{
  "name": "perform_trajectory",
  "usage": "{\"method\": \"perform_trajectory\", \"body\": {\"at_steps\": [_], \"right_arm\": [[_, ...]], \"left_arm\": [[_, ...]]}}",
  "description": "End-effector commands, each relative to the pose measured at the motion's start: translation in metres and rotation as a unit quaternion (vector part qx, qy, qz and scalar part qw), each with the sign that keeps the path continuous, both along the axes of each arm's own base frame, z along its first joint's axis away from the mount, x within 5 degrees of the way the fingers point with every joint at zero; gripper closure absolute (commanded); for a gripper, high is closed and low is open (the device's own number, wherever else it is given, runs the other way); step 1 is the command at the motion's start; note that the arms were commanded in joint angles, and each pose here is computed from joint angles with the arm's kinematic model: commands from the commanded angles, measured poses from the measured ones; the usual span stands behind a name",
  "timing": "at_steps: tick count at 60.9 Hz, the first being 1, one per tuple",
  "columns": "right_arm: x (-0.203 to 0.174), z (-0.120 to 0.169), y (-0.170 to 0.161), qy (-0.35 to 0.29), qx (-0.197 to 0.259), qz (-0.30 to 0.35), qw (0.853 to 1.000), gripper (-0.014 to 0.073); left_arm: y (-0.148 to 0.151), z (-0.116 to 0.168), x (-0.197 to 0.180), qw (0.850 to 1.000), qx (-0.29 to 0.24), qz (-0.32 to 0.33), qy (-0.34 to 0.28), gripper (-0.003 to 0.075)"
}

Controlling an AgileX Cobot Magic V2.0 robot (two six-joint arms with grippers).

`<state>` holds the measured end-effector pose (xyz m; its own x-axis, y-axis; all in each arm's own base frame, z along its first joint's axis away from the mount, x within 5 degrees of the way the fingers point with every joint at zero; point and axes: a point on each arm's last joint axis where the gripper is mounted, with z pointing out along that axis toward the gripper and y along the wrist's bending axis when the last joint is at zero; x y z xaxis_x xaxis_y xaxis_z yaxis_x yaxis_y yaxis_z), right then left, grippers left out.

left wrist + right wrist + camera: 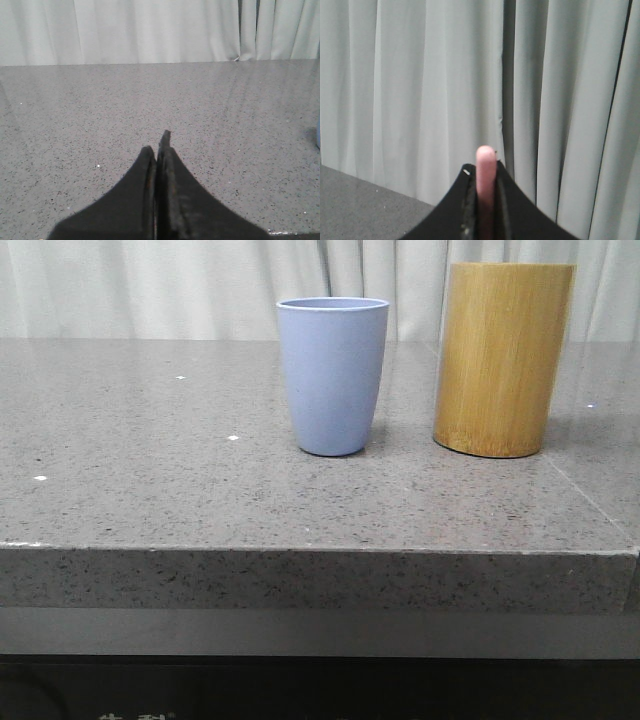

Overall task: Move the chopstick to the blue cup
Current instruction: 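Lift the pink stick out and move it over the blue cup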

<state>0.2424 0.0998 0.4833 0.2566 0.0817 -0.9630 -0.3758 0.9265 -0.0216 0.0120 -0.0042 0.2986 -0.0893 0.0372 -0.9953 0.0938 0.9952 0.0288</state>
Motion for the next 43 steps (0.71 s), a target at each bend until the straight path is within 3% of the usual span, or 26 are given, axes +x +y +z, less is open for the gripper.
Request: {"method": "perform_trajectory", "body": {"at_steps": [1,11,26,43], "right_arm": [[-0.013,0.025,-0.005,-0.070,0.023,0.000,0.997,0.0666],[-0.005,0.016,0.015,-0.057,0.032,0.031,0.997,0.0666],[0.010,-0.012,0.072,-0.034,0.026,0.105,0.994,0.0666],[0.033,-0.045,0.090,0.041,0.001,0.109,0.993,0.0665]], "left_arm": [[0.000,0.015,-0.004,0.998,-0.010,-0.005,-0.057,0.0739],[0.000,0.015,-0.004,0.998,-0.010,-0.005,-0.058,0.0739],[0.000,0.015,-0.004,0.998,-0.010,-0.005,-0.059,0.0739],[0.000,0.015,-0.004,0.998,-0.010,-0.005,-0.059,0.0739]]}}
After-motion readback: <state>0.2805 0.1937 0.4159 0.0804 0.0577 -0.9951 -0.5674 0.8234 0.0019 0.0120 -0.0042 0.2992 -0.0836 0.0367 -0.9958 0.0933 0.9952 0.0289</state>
